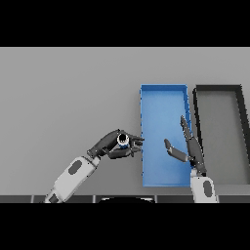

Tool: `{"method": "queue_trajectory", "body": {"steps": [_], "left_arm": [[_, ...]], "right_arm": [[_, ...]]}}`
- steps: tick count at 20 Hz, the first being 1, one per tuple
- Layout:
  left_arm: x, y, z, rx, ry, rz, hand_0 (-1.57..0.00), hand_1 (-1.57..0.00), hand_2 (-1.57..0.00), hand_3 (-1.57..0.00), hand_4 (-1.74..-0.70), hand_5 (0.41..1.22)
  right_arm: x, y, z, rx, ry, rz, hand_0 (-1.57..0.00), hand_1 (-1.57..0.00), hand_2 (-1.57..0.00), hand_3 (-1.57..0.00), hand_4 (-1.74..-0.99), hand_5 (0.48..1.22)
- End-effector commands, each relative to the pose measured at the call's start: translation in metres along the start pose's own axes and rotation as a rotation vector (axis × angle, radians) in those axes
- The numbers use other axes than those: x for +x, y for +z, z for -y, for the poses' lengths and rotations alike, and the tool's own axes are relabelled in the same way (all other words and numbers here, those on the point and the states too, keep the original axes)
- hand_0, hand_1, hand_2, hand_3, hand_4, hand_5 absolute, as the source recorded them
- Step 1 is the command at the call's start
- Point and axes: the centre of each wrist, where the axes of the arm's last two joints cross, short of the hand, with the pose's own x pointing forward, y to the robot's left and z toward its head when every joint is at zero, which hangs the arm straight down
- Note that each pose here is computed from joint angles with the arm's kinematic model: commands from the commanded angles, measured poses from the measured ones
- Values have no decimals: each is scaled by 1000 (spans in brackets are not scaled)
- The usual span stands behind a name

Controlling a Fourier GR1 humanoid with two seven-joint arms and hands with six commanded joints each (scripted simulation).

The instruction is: Pick up the blue pipe and place it into the blue bin.

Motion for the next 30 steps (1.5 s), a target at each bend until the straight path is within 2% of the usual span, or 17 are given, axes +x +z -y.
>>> {"method": "queue_trajectory", "body": {"steps": [1, 6, 11, 13, 16, 18, 20, 25, 28, 30], "left_arm": [[1, -2, 4, -4, -1, -16, -1563, -1564, -1565, -1443, -1726, 1218], [-2, -1, 7, -29, 2, -29, -1568, -1569, -1569, -1443, -1729, 1219], [-5, 0, 6, -26, -14, -51, -1570, -1570, -1570, -1442, -1730, 1220], [-5, 0, 5, -32, -15, -50, -1570, -1571, -1571, -1438, -1731, 1220], [0, 0, 2, -24, -11, -35, -1571, -1571, -1571, -1440, -1731, 1221], [-4, -1, 6, -29, -14, -55, -1571, -1571, -1571, -1440, -1731, 1221], [-1, 0, 4, -29, -16, -42, -1571, -1571, -1571, -1440, -1731, 1221], [-3, 1, 2, -25, -23, -56, -1571, -1571, -1571, -1439, -1732, 1221], [-3, -1, 5, -21, -29, -60, -1571, -1571, -1571, -1436, -1732, 1221], [-6, -2, 6, -32, -26, -64, -1571, -1571, -1571, -1436, -1732, 1221]], "right_arm": [[3, -1, 2, 1, 5, 5, 1, 1, 1, 1, -1195, 635], [1, 5, 0, -28, -11, -21, 1, 1, 1, 1, -1174, 629], [-1, 12, -6, -37, -24, -29, 1, 1, 1, 1, -1207, 619], [4, 13, -4, -23, -36, 14, 1, 1, 1, 1, -1191, 619], [30, 5, 10, 78, -145, 98, 1, 1, 1, 1, -1199, 593], [52, 1, 23, 181, -158, 128, 1, 1, 1, 1, -1215, 561], [73, -5, 26, 298, -144, 138, 1, 1, 1, 1, -1250, 532], [121, -25, 8, 536, -83, 215, 1, 1, 1, 1, -1305, 522], [143, -30, 1, 631, -39, 245, 1, 1, 1, 1, -1295, 522], [157, -41, -5, 698, -11, 258, 1, 1, 1, 1, -1300, 529]]}}
